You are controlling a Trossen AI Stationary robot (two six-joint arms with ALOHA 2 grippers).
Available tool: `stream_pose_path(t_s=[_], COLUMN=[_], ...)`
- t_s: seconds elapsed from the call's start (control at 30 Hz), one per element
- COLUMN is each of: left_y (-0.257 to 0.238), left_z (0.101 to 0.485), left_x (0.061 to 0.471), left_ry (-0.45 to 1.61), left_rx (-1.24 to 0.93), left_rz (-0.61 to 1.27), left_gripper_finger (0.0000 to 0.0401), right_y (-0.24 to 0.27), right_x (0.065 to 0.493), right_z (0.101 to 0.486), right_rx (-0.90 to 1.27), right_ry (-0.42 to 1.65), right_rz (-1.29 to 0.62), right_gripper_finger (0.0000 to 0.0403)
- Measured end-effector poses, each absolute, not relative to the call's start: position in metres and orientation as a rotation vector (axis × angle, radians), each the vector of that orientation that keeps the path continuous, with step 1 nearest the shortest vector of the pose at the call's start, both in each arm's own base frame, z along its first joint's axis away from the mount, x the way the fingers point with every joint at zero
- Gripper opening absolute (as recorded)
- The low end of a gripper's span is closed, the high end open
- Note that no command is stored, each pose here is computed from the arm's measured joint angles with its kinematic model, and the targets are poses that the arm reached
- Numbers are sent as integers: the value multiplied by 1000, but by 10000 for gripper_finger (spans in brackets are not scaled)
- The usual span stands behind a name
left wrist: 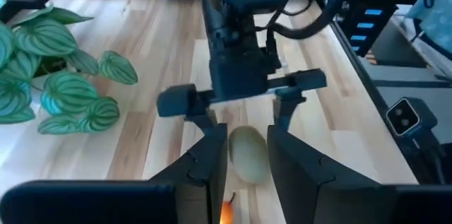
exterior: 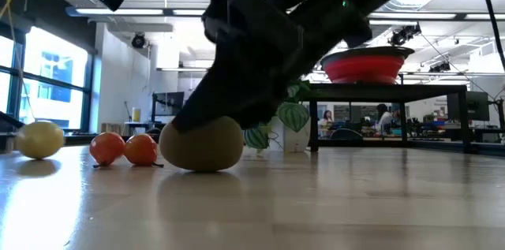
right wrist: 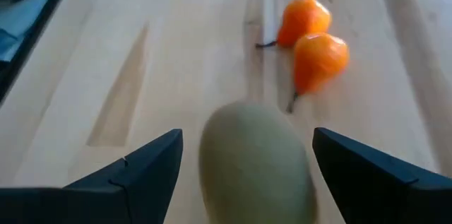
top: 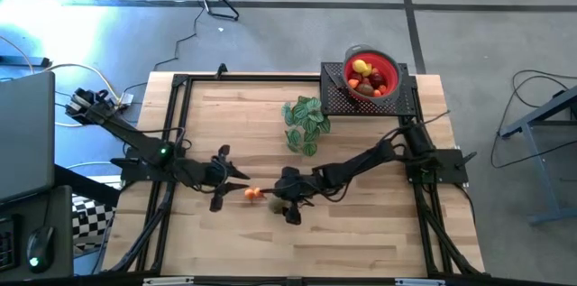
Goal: Pick & Place Fruit
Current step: Put the kiwi into the red colander
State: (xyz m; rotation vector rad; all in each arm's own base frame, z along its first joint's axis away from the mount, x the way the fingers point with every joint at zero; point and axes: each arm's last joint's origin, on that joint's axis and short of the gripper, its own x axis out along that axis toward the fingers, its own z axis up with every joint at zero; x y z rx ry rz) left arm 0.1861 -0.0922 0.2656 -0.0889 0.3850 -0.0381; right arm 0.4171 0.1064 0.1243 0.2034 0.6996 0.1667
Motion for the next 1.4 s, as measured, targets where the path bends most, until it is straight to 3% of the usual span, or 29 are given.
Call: stream_pose_path(t_s=[0.47, 0.83, 1.03, 1.4], left_y=[-91, -91, -91, -91], left_z=[266, 266, 266, 266], left_x=[185, 185, 185, 185], left_ry=[389, 389, 389, 390], left_rx=[-84, -85, -85, -85], left_rz=[-28, -29, -29, -29], left_gripper_finger=[99, 99, 99, 99], right_y=[107, 107, 107, 104], right_x=[419, 419, 419, 409], right_z=[106, 105, 105, 144], right_rx=[204, 202, 202, 205], right_ry=[732, 737, 738, 732], right_rz=[187, 187, 186, 187], right_gripper_finger=[306, 246, 236, 234])
